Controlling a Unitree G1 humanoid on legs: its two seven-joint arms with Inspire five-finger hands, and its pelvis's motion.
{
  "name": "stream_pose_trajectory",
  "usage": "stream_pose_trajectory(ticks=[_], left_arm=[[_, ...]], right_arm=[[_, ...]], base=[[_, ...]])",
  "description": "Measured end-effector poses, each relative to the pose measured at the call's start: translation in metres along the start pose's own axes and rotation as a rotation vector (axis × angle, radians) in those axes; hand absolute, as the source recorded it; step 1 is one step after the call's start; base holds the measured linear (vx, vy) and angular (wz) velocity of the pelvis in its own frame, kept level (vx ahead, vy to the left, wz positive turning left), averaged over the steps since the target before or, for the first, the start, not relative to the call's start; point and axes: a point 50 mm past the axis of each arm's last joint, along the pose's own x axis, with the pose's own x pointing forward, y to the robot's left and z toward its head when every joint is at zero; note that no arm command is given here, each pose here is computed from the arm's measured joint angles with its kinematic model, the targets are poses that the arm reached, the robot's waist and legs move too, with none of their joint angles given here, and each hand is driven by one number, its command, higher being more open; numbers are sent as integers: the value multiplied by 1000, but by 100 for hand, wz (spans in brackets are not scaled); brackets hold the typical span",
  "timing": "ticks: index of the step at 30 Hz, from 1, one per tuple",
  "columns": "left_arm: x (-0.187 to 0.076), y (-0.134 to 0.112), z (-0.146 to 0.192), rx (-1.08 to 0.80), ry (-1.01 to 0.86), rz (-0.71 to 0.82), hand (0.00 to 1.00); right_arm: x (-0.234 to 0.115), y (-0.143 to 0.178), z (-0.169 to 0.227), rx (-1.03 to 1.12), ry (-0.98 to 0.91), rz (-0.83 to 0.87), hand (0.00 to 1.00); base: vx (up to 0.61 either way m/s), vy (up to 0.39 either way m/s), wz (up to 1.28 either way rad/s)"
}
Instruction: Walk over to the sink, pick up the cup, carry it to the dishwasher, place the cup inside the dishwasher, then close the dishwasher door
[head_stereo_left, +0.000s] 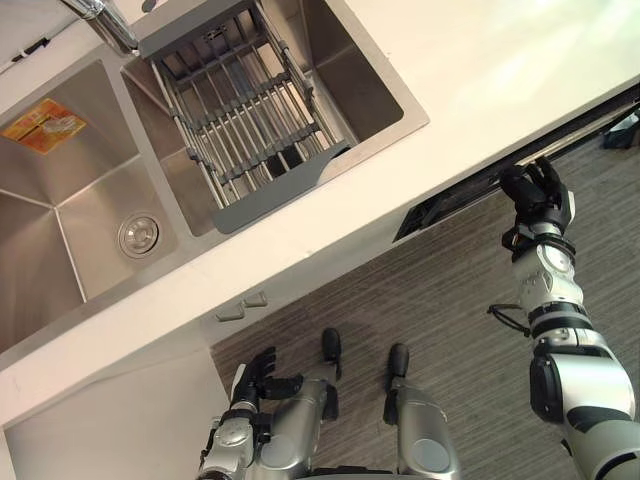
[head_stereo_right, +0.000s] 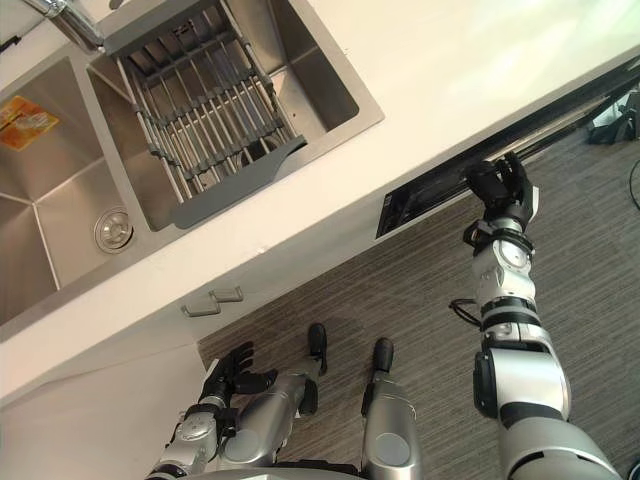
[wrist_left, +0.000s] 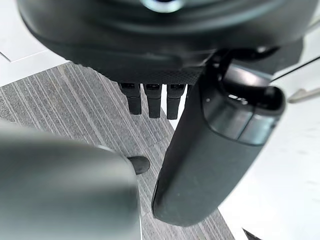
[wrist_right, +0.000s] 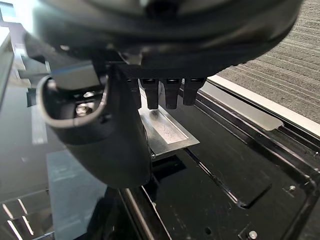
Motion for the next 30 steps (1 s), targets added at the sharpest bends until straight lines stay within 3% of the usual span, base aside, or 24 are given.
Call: stream_pose_trajectory(ticks=[7,16,22,26,30], left_arm=[[1,10,3,18,-10,39,90],[2,7,6,11,-18,34,90],[2,5,3,10,1,30,90],[0,6,-3,18,30,31,90],[-2,9,-10,43,59,28,90]], right_arm=[[10,12,22,-21,30,-40,90],[8,14,19,-88,19,-22,90],[-29,-4,-20,-293,-46,114,90],[-72,-19,-72,-375,27,214,90],[-106,-43,-116,-434,169,213,90]], base=[[-9,-1,2],[0,0,0],[21,2,2],[9,2,0],[0,0,0]])
